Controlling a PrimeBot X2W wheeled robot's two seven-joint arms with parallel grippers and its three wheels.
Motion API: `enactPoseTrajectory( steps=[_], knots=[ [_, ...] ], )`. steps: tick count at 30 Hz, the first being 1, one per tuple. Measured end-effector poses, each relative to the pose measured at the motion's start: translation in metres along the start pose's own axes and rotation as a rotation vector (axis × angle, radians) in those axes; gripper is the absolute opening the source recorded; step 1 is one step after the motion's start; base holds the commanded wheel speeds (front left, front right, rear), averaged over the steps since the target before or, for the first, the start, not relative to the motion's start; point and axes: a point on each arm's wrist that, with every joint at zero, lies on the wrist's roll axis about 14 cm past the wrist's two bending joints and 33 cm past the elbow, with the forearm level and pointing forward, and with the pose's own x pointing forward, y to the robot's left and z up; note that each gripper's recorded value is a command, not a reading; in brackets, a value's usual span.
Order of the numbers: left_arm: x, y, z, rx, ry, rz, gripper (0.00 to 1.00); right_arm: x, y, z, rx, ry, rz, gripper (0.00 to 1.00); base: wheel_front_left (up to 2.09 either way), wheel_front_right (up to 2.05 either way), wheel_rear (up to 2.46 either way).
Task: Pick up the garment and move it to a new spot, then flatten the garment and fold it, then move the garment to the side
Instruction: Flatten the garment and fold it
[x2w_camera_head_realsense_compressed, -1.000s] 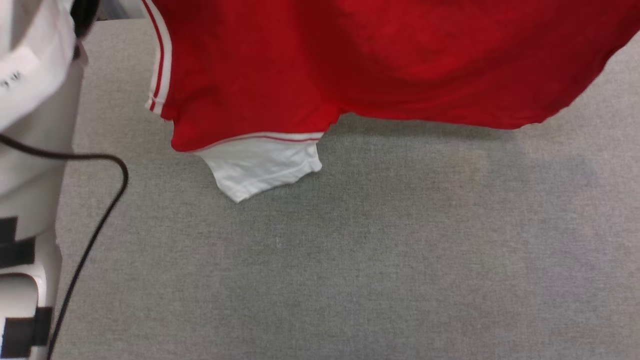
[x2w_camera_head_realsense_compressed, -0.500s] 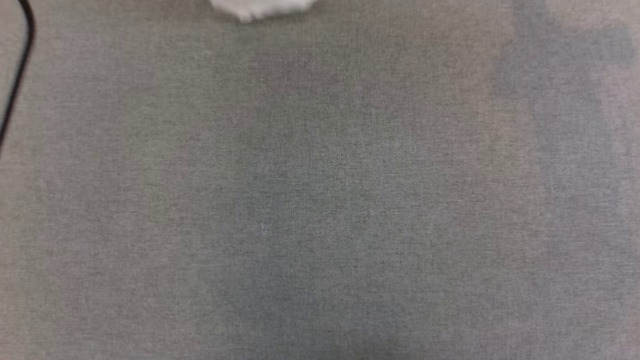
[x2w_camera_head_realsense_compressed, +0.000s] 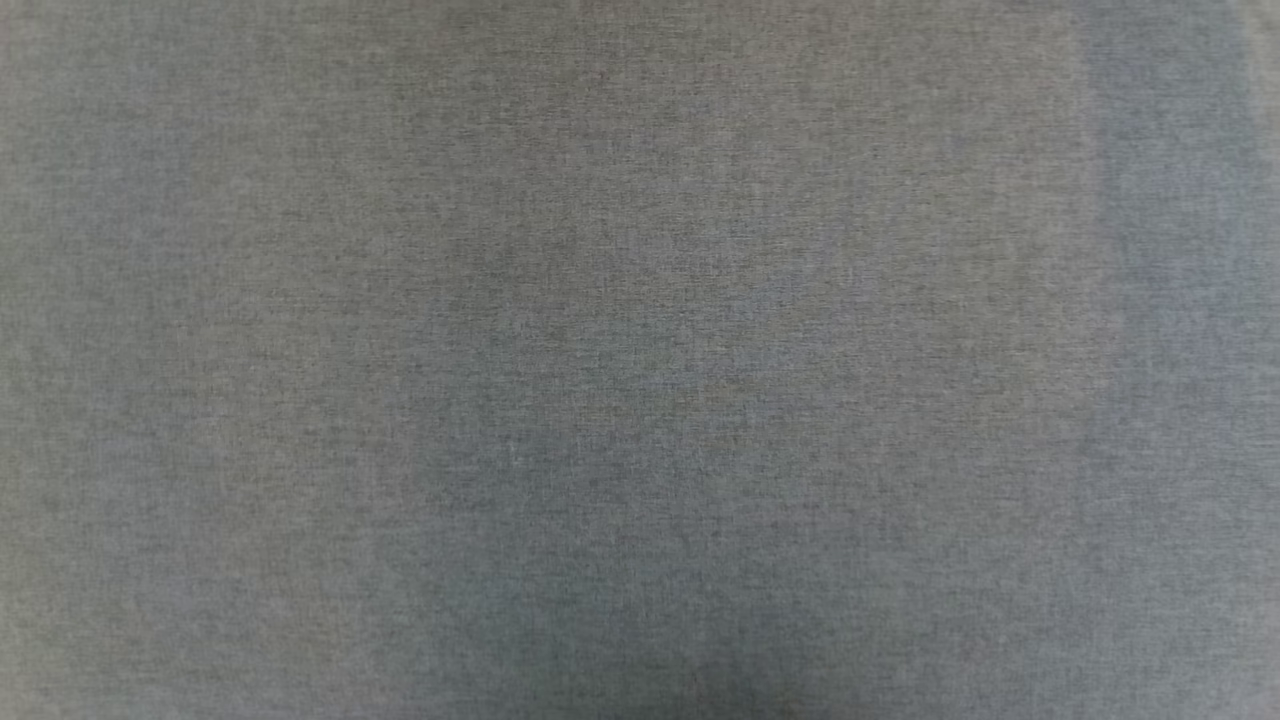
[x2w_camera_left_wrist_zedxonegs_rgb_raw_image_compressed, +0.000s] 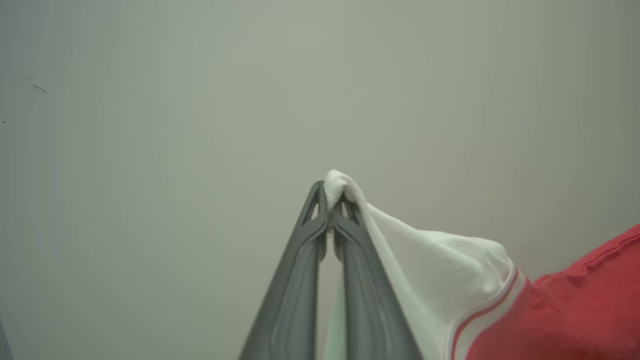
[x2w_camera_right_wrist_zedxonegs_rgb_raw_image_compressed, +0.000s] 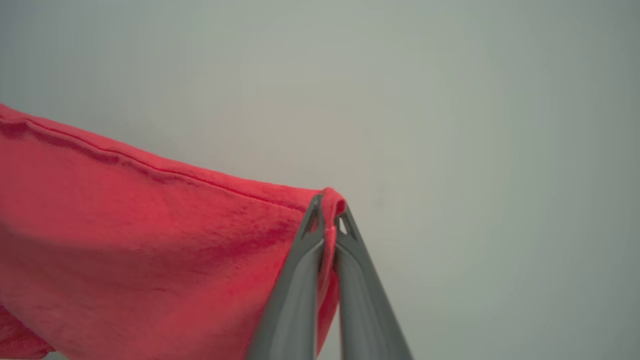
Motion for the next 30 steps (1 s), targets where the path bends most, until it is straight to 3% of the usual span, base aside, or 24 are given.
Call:
enactPoseTrajectory(
  steps=[9,16,30],
  knots=[
    [-0.06,-0.02,-0.069,-0.045,0.187,-0.035,0.0,-0.029,0.045,-0.083,0.075,0.146,0.095,0.0,0.0,0.0,0.0],
    [-0.12,-0.031,-0.092,-0.103,0.292,-0.026,0.0,-0.07,0.072,-0.115,0.141,0.235,0.157,0.0,0.0,0.0,0.0],
    [-0.285,-0.086,-0.086,-0.284,0.546,0.022,0.0,-0.211,0.106,-0.155,0.255,0.468,0.264,0.0,0.0,0.0,0.0]
  ],
)
